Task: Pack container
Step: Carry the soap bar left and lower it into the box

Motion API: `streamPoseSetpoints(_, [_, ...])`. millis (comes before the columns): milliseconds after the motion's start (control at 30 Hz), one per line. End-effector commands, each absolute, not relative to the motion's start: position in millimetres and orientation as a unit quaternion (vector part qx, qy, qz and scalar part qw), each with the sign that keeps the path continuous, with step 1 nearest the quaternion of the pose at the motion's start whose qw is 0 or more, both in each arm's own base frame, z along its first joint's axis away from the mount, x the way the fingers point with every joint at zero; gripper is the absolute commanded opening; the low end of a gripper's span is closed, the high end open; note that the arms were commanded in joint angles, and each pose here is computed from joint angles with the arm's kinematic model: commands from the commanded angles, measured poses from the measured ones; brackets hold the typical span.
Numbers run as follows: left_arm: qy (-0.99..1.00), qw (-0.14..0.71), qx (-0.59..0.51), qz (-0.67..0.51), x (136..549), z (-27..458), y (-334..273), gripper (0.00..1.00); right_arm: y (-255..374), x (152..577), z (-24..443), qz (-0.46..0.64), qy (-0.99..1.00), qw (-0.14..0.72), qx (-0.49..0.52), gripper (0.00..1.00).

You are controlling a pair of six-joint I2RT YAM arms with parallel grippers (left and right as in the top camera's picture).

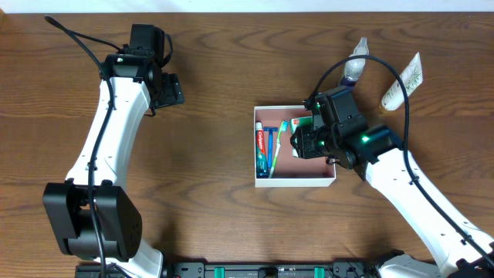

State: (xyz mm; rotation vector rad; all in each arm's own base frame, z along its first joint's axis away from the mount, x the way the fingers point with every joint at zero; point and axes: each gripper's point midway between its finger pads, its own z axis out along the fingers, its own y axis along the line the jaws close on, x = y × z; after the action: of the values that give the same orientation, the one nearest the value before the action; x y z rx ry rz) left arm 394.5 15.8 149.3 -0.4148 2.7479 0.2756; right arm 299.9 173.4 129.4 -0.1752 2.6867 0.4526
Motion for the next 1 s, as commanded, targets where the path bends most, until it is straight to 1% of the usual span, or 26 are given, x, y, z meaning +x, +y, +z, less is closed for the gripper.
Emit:
streamPoseSetpoints(0, [0.966, 0.188, -0.154, 0.094, 398.3, 159.1, 17.0, 0.98, 173.6, 299.5, 125.8, 0.149, 0.968, 0.201, -0.016, 0.26])
streamPoseSetpoints(100, [0.966, 0.188, -0.154, 0.094, 398.3, 159.1, 17.0, 0.98, 168.0, 302.1, 117.2, 0.117, 0.972, 0.203, 0.003, 0.27])
streamPoseSetpoints(400, [0.966, 0.188, -0.154, 0.094, 398.3, 159.1, 17.0, 0.98, 168.4, 308.6, 84.6, 0.090, 0.980, 0.175, 0.025, 0.27])
streamPoseSetpoints(633, [0.966, 0.188, -0.154, 0.094, 398.3, 159.1, 17.0, 0.98, 174.2, 319.5, 66.9, 0.088, 0.981, 0.174, 0.024, 0.31])
streamPoseSetpoints(967, [0.966, 0.188, -0.154, 0.094, 398.3, 159.1, 17.0, 0.98, 174.1, 319.1, 32.5, 0.068, 0.988, 0.140, 0.022, 0.30])
